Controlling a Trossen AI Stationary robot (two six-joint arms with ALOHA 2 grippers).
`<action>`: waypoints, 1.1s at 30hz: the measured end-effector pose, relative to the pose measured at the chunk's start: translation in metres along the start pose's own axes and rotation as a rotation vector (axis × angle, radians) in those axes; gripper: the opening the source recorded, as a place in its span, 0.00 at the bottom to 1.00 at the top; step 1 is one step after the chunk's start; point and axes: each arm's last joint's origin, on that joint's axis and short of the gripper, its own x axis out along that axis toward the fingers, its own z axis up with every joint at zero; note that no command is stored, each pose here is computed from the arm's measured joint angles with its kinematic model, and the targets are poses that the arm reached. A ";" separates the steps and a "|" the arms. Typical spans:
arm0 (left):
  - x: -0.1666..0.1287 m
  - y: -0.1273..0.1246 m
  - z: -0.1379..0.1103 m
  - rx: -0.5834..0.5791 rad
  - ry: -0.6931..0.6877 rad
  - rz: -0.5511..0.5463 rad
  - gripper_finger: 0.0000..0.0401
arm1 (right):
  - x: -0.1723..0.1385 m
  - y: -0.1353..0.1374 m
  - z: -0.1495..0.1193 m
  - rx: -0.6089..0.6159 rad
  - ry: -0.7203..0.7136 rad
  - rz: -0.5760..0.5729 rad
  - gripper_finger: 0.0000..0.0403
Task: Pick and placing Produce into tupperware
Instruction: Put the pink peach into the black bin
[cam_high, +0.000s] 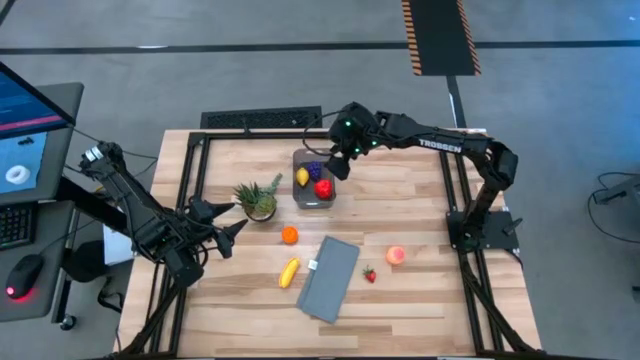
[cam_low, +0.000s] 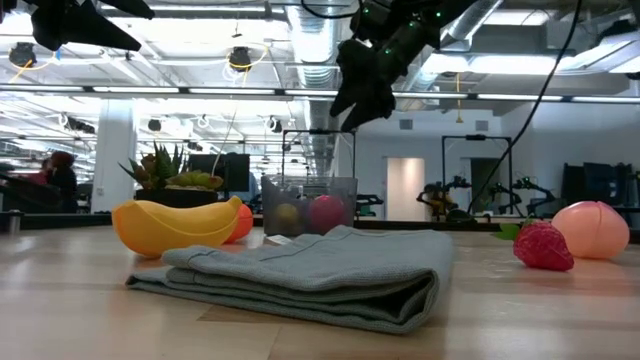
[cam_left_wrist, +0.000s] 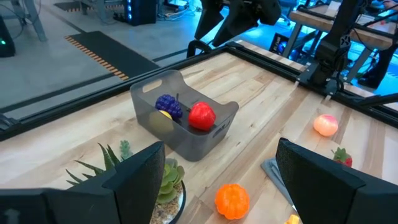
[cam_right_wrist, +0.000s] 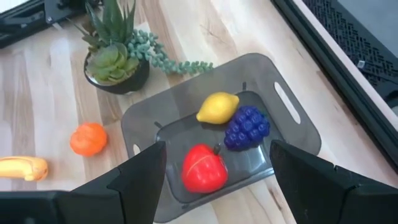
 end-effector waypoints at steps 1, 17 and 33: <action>0.000 0.000 0.000 0.000 0.000 0.000 0.74 | 0.000 0.000 0.000 0.000 0.001 0.000 0.77; 0.000 0.000 0.000 -0.003 0.000 -0.001 0.74 | -0.007 0.002 0.000 0.026 -0.005 0.020 0.77; 0.000 0.000 0.000 -0.003 0.001 -0.001 0.74 | -0.046 0.011 0.006 0.042 -0.091 0.022 0.77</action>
